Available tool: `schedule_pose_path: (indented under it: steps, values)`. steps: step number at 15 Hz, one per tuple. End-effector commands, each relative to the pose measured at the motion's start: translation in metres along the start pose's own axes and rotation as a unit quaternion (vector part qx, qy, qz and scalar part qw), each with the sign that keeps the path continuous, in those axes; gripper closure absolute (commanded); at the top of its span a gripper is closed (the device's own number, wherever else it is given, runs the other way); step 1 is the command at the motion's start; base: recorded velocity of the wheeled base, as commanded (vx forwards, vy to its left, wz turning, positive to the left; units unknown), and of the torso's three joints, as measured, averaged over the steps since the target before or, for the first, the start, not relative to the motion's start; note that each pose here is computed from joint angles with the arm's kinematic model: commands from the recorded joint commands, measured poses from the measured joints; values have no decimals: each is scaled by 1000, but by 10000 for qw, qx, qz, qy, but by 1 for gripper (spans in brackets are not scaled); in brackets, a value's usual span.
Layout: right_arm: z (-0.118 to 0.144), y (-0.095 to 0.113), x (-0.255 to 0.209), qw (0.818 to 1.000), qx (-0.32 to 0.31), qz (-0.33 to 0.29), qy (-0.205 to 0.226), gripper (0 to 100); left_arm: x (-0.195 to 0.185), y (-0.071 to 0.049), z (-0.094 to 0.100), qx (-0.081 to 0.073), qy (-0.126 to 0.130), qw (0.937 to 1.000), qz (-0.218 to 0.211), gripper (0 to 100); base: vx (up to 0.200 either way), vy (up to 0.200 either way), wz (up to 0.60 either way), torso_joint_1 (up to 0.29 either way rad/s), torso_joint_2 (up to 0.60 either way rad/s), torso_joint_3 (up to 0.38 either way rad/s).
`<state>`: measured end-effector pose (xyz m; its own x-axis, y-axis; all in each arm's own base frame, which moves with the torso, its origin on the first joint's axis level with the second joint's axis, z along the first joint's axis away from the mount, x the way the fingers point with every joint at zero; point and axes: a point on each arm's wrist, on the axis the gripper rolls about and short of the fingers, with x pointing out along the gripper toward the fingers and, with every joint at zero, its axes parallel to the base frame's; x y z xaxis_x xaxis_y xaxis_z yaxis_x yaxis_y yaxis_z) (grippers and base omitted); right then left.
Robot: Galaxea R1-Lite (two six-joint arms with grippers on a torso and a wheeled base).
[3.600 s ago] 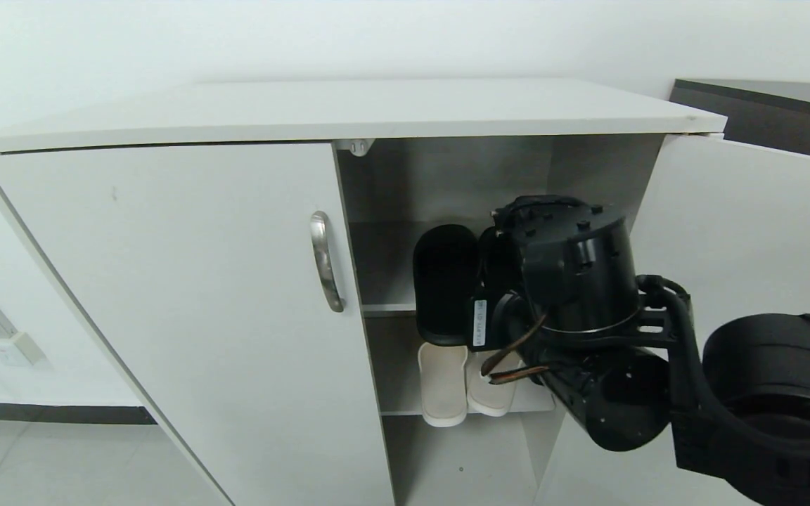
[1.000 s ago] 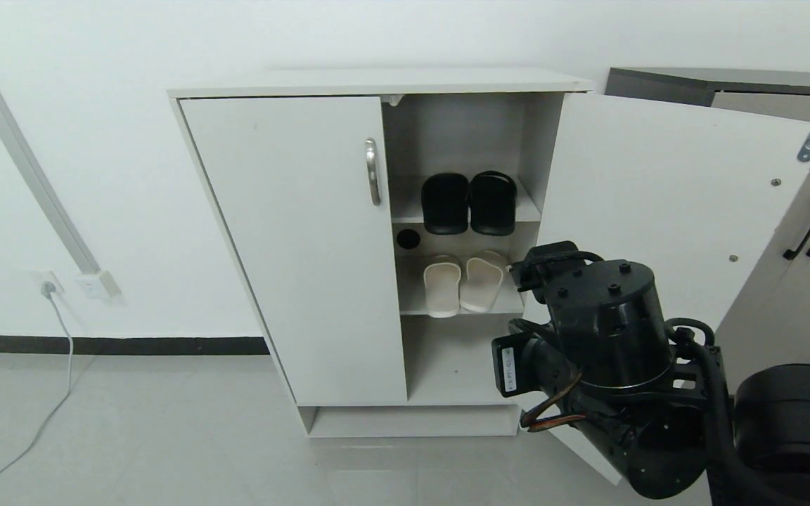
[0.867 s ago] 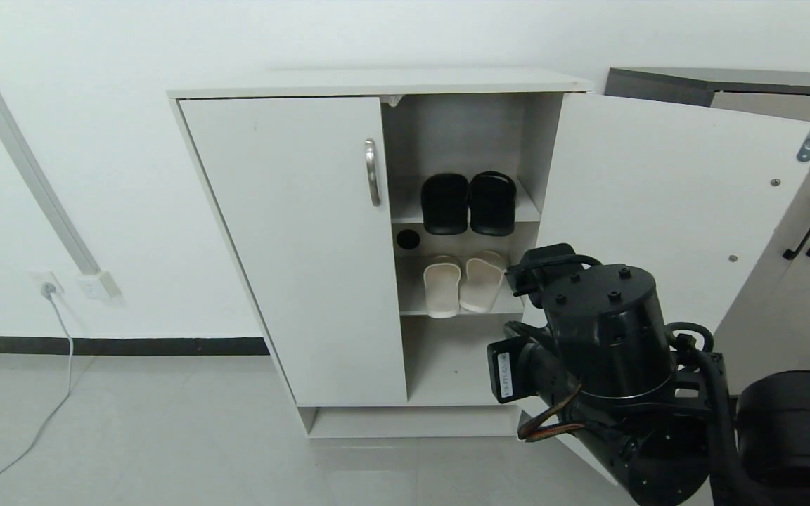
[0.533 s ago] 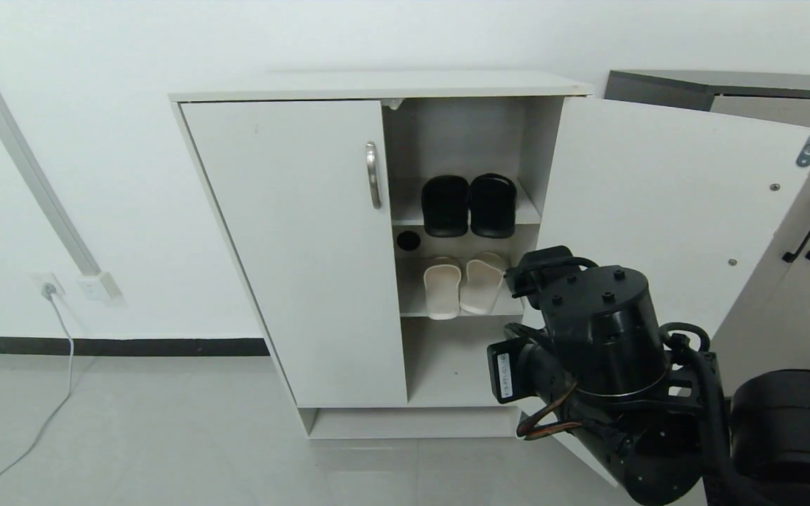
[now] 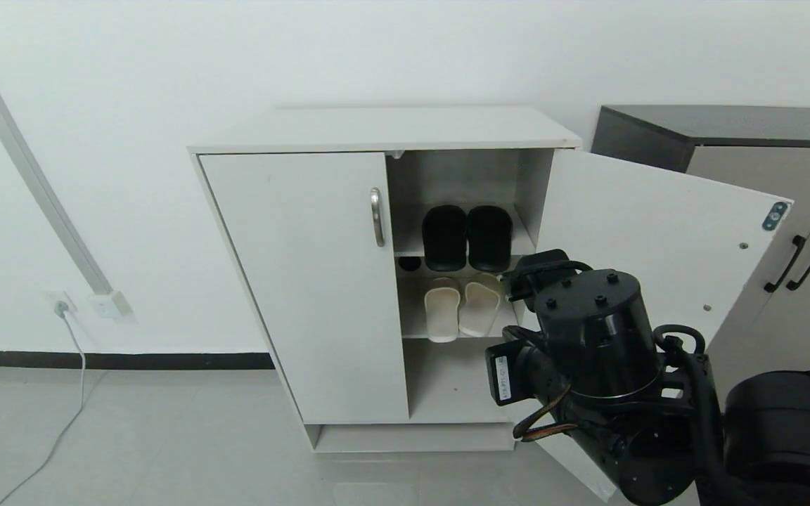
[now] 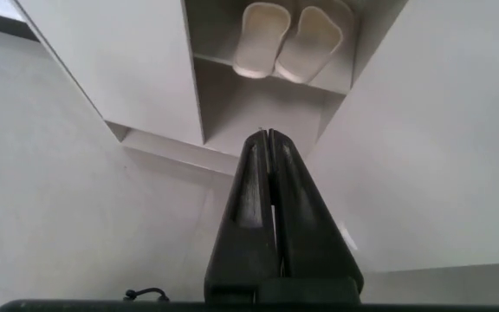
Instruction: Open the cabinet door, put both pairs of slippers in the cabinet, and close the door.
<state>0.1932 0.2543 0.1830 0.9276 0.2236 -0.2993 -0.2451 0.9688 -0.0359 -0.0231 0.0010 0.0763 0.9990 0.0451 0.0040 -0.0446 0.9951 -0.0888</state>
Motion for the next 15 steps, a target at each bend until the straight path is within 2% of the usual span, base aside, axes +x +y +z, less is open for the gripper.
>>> schedule_pose_path:
  steps: [1,15]
  values:
    - [0,0,0,10000,1,-4,3,100,0,0,0,-1,4,10000,5,100,0,0,0,119,-466,-354]
    - [-1,-1,2,10000,-56,-36,14,100,0,0,0,-1,5,10000,-3,100,0,0,0,172,-489,-322]
